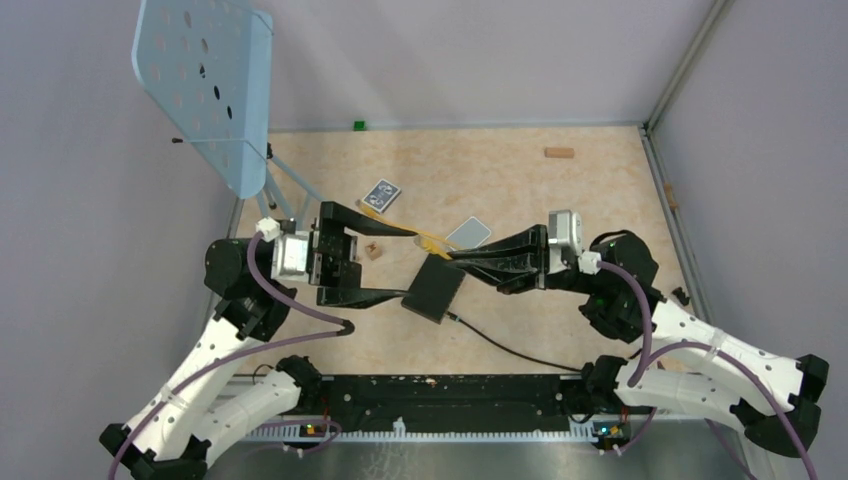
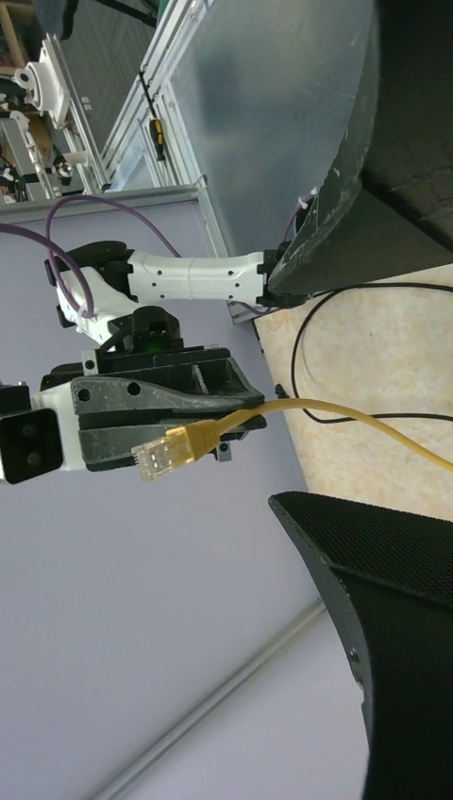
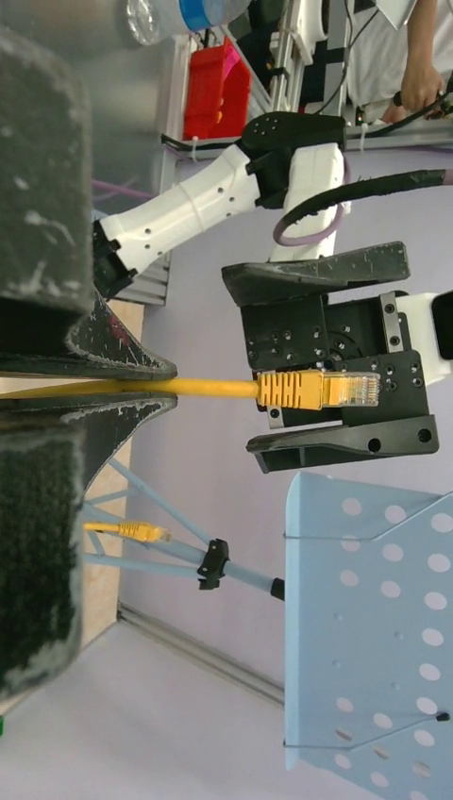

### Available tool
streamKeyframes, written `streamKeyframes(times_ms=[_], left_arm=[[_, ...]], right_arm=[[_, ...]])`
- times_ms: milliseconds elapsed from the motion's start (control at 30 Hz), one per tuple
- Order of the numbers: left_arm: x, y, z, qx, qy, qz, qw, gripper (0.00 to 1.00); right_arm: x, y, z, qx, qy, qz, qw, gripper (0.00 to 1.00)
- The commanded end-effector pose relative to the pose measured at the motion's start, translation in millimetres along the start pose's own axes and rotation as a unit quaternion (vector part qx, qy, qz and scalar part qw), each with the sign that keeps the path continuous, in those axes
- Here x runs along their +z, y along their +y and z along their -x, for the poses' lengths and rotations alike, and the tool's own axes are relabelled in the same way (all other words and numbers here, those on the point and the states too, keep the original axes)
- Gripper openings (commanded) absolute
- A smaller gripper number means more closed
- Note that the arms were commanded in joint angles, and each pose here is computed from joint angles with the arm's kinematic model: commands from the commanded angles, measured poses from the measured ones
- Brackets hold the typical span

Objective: Insert the plug into the switch port

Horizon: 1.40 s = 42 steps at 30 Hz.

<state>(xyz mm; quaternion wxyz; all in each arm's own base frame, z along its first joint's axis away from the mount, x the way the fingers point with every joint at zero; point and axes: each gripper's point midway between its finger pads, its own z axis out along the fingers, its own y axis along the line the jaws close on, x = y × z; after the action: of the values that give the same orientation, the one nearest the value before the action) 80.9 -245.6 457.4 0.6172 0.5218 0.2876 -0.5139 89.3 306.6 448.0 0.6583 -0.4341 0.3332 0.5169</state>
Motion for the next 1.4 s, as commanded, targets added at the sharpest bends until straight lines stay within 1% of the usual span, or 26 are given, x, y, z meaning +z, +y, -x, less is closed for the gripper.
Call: streamKeyframes(times_ms=[0, 33, 67, 100, 233, 333, 400, 467, 567, 700, 767, 867, 933, 1100, 1133, 1167, 1267, 1300, 1367], left_arm=[[5.7, 9.9, 13.4, 0.018, -0.014, 0.026, 0.999, 0.84], [4.8, 14.9, 13.9, 0.012, -0.017, 0.046, 0.999, 0.87], [3.1, 21.6, 14.7, 0.002, -0.022, 0.072, 0.997, 0.91], [0.8, 28.0, 15.3, -0.007, -0.028, 0.098, 0.995, 0.94], [-10.3, 53.1, 21.6, -0.04, -0.067, 0.193, 0.978, 0.94], [-20.9, 75.4, 24.4, -0.08, -0.103, 0.265, 0.955, 0.94], [-23.9, 81.7, 27.4, -0.098, -0.122, 0.284, 0.946, 0.94], [-23.7, 84.0, 30.8, -0.103, -0.136, 0.286, 0.943, 0.95], [-22.4, 89.7, 32.1, -0.107, -0.145, 0.291, 0.94, 0.95], [-20.9, 96.8, 27.5, -0.121, -0.145, 0.298, 0.936, 0.95], [-17.8, 97.2, 25.6, -0.129, -0.144, 0.292, 0.937, 0.89], [-13.4, 97.2, 19.0, -0.143, -0.137, 0.283, 0.938, 0.72], [-10.1, 94.7, 15.6, -0.147, -0.131, 0.272, 0.942, 0.64], [-5.1, 92.0, 14.3, -0.156, -0.133, 0.257, 0.944, 0.63], [-4.1, 91.5, 15.1, -0.156, -0.133, 0.255, 0.945, 0.61], [-3.5, 91.6, 14.9, -0.156, -0.132, 0.253, 0.945, 0.58], [-1.1, 89.7, 15.9, -0.156, -0.132, 0.244, 0.948, 0.41], [0.0, 88.4, 16.4, -0.156, -0.132, 0.24, 0.949, 0.3], [2.5, 85.7, 15.2, -0.157, -0.127, 0.228, 0.952, 0.14]], right_arm=[[1.2, -0.8, 27.3, -0.005, -0.052, -0.01, 0.999, 0.0], [-0.4, -7.5, 26.8, -0.015, -0.047, -0.029, 0.998, 0.0], [-2.6, -17.4, 26.5, -0.039, -0.039, -0.057, 0.997, 0.0], [-5.2, -26.5, 25.9, -0.063, -0.029, -0.082, 0.994, 0.0], [-12.8, -62.8, 24.2, -0.15, 0.008, -0.174, 0.973, 0.0], [-12.0, -77.7, 22.8, -0.206, 0.032, -0.221, 0.953, 0.0], [-9.2, -83.0, 21.2, -0.241, 0.047, -0.251, 0.936, 0.0], [-6.6, -84.6, 22.4, -0.267, 0.056, -0.273, 0.923, 0.0], [-0.2, -80.7, 23.2, -0.283, 0.058, -0.284, 0.914, 0.0], [5.0, -76.0, 22.5, -0.286, 0.055, -0.282, 0.914, 0.0], [6.5, -75.3, 20.7, -0.288, 0.06, -0.281, 0.913, 0.0], [8.3, -73.5, 18.7, -0.29, 0.063, -0.279, 0.913, 0.0], [9.5, -71.4, 16.3, -0.29, 0.066, -0.274, 0.915, 0.0], [11.7, -69.6, 8.7, -0.293, 0.079, -0.267, 0.914, 0.0], [11.7, -69.6, 6.9, -0.295, 0.082, -0.267, 0.914, 0.0], [12.4, -69.4, 5.1, -0.296, 0.086, -0.265, 0.914, 0.0], [13.7, -68.0, 1.2, -0.298, 0.092, -0.261, 0.914, 0.0], [14.0, -67.7, 0.8, -0.298, 0.091, -0.26, 0.914, 0.0], [13.4, -67.1, 1.4, -0.296, 0.089, -0.261, 0.915, 0.0]])
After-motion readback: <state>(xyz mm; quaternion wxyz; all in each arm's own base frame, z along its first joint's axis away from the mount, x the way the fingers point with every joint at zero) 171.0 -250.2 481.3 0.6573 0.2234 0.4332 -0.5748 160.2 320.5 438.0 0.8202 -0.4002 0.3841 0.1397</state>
